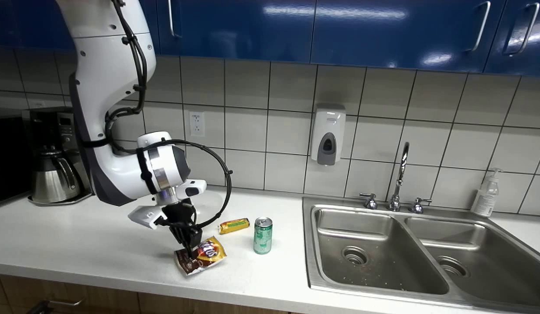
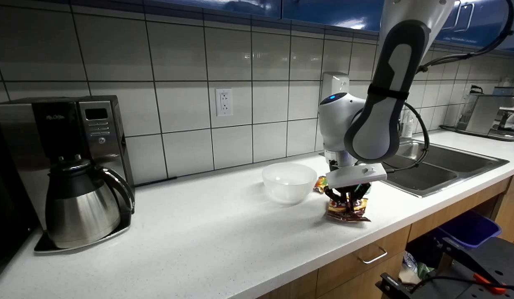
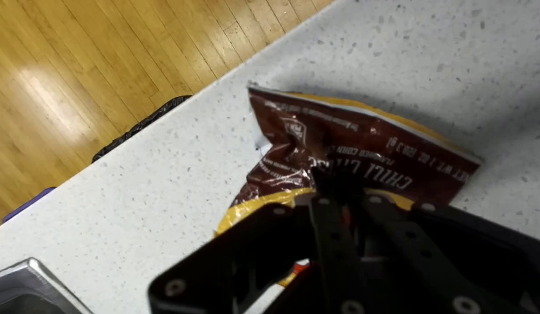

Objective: Put the closest packet in the bowl

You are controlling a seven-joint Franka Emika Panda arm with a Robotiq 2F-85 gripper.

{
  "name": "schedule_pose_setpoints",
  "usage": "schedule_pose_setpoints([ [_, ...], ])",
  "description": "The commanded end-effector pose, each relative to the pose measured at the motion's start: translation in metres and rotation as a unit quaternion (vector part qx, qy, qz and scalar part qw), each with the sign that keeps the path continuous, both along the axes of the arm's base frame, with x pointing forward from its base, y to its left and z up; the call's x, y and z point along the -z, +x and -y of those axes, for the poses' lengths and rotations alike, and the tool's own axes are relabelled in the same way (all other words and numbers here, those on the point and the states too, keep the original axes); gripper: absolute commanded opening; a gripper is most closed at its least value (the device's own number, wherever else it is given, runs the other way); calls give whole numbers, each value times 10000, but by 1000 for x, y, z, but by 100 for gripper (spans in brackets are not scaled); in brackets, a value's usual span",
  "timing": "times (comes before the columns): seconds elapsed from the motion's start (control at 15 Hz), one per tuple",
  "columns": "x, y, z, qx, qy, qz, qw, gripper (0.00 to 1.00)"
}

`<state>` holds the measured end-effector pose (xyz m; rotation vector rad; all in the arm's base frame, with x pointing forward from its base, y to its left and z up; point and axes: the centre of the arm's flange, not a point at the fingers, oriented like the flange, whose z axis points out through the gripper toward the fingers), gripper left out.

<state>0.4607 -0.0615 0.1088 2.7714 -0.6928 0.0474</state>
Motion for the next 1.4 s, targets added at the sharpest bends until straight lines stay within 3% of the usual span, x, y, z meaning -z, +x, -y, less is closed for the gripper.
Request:
schedule_pose_setpoints([
  [0.0,2,2,0,35,-43,85,9999,0],
  [0.6,-21,4,0,13,-49,239,9997,0],
  [1.33,-112,19,-8,-77,-85,1061,9943,0],
])
